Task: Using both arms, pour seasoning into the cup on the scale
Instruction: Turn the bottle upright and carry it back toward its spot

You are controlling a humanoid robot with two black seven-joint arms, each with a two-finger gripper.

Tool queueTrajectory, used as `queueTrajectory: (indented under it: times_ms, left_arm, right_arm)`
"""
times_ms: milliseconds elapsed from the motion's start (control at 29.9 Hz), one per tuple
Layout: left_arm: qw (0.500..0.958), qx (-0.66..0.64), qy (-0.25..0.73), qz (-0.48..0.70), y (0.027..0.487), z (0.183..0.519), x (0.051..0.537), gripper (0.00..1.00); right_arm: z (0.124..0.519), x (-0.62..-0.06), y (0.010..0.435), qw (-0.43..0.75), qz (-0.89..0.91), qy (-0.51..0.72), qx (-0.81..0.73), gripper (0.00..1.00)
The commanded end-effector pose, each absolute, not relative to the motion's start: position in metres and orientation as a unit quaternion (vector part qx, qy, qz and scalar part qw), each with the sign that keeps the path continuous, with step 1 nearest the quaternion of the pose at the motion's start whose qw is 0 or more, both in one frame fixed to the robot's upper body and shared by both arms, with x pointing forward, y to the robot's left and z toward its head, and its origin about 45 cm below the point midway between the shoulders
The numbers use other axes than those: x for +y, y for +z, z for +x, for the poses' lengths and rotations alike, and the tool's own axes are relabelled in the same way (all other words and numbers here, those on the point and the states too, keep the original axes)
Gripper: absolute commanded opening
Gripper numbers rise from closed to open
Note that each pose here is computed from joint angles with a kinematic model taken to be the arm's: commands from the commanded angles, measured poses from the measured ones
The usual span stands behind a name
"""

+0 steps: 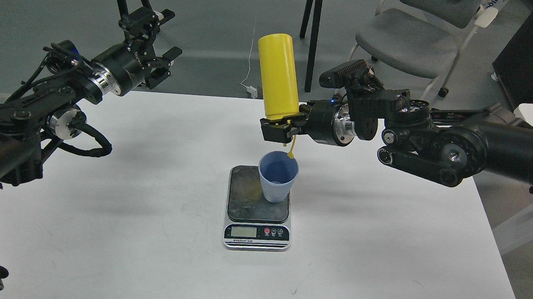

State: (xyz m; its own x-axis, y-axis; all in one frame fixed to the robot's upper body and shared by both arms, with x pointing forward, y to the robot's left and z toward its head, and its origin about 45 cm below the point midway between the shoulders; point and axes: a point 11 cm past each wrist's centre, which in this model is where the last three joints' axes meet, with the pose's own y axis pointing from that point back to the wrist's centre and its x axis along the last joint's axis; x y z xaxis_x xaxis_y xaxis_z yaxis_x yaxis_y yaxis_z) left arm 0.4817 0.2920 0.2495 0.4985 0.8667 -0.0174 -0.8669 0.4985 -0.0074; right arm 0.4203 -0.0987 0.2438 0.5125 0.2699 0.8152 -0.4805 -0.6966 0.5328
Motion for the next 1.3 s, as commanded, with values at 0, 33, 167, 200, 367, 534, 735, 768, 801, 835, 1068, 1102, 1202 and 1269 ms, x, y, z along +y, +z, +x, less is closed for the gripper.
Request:
queueTrajectory:
  times_ms: [0, 33, 167, 200, 367, 534, 735, 768, 801, 835, 1068, 1102, 1202, 1269]
  left_arm:
    - [0.865, 0.006, 0.501, -0.008, 0.25, 0.482, 0.292, 0.87]
    - [0.865, 0.006, 0.501, -0.008, 0.25, 0.482, 0.292, 0.87]
    - [0.865, 0.006, 0.501, -0.008, 0.25, 0.482, 0.292, 0.87]
    - [0.865, 0.006, 0.501, -0.008, 0.25, 0.482, 0.292, 0.87]
    - [0.864, 0.004, 0.503, -0.007, 0.25, 0.482, 0.295, 0.87]
    - [0.864, 0.004, 0.504, -0.007, 0.251, 0.481, 0.297, 0.87]
    - [0.866, 0.006, 0.501, -0.008, 0.25, 0.482, 0.292, 0.87]
    - [0.866, 0.006, 0.5, -0.008, 0.25, 0.482, 0.292, 0.87]
    - [0.866, 0.006, 0.501, -0.009, 0.249, 0.482, 0.291, 0.87]
    - [0.866, 0.006, 0.5, -0.009, 0.25, 0.482, 0.291, 0.87]
    - [0.865, 0.005, 0.502, -0.008, 0.251, 0.482, 0.294, 0.87]
    - [0.865, 0.004, 0.503, -0.008, 0.251, 0.482, 0.294, 0.87]
    - [0.864, 0.003, 0.504, -0.006, 0.251, 0.482, 0.297, 0.87]
    - [0.864, 0.003, 0.504, -0.006, 0.251, 0.482, 0.297, 0.87]
  right_arm:
    - [0.42, -0.1, 0.242, 0.385, 0.781, 0.487, -0.067, 0.38]
    - [0.42, -0.1, 0.243, 0.384, 0.781, 0.487, -0.068, 0.38]
    - [0.42, -0.1, 0.243, 0.384, 0.782, 0.486, -0.07, 0.38]
    - [0.421, -0.101, 0.245, 0.384, 0.782, 0.485, -0.073, 0.38]
    - [0.431, -0.119, 0.26, 0.366, 0.819, 0.42, -0.138, 0.39]
    - [0.436, -0.155, 0.298, 0.288, 0.89, 0.264, -0.234, 0.39]
    - [0.425, -0.205, 0.328, 0.095, 0.949, 0.018, -0.301, 0.39]
    - [0.423, -0.218, 0.33, 0.051, 0.949, -0.029, -0.308, 0.39]
    - [0.423, -0.231, 0.332, 0.006, 0.943, -0.065, -0.326, 0.39]
    - [0.426, -0.246, 0.336, -0.053, 0.927, -0.11, -0.355, 0.39]
    - [0.399, -0.329, 0.277, -0.233, 0.81, -0.27, -0.466, 0.39]
    - [0.39, -0.336, 0.268, -0.248, 0.795, -0.283, -0.475, 0.39]
    - [0.369, -0.348, 0.245, -0.274, 0.766, -0.31, -0.491, 0.39]
    - [0.351, -0.356, 0.232, -0.303, 0.739, -0.325, -0.506, 0.39]
